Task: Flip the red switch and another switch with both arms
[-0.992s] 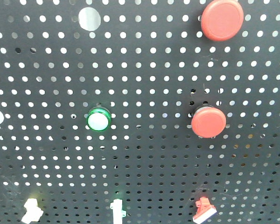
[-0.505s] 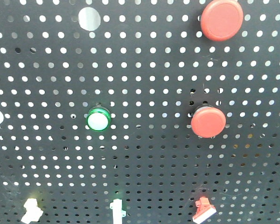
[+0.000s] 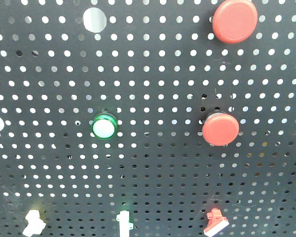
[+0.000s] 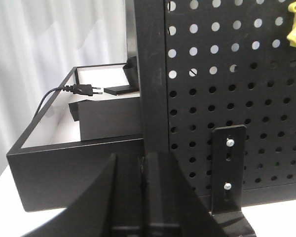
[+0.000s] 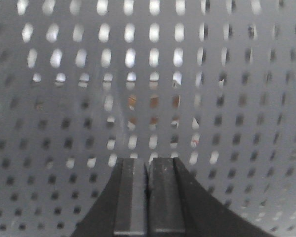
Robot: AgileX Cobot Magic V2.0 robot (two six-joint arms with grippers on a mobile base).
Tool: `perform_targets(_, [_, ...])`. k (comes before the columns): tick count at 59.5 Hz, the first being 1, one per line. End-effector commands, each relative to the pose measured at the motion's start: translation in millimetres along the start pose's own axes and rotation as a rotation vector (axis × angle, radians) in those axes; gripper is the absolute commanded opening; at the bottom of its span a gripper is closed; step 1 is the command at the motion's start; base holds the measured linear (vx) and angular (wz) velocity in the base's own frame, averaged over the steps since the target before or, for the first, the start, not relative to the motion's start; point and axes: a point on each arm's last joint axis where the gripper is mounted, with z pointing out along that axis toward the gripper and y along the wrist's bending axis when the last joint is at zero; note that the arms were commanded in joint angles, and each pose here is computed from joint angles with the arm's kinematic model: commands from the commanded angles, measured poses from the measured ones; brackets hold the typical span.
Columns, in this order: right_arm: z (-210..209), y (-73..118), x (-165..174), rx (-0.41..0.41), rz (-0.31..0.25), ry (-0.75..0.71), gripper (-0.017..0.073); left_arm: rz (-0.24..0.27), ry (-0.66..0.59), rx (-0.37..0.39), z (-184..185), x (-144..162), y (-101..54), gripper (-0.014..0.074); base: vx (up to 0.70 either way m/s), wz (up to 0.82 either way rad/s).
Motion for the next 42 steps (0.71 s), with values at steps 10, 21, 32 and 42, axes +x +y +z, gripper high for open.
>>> perform_targets(10, [-9.4, -0.2, -3.7, 0.006, 0.002, -0.135, -0.0006, -0.01, -0.078, -0.015, -0.7, -1.3, 1.0, 0.0003, 0.0, 0.0])
perform_targets(21, [-9.6, -0.3, -3.3, 0.007, 0.014, -0.132, -0.0006, -0.01, -0.078, -0.015, -0.7, -1.3, 1.0, 0.0003, 0.0, 0.0])
perform_targets(32, [-9.6, -0.3, -3.3, 0.007, 0.014, -0.132, -0.0006, -0.01, -0.078, -0.015, -0.7, -1.3, 1.0, 0.0003, 0.0, 0.0])
perform_targets(42, [-9.6, -0.3, -3.3, 0.007, 0.014, -0.132, -0.0006, -0.01, -0.078, -0.015, -0.7, -1.3, 1.0, 0.0003, 0.0, 0.0])
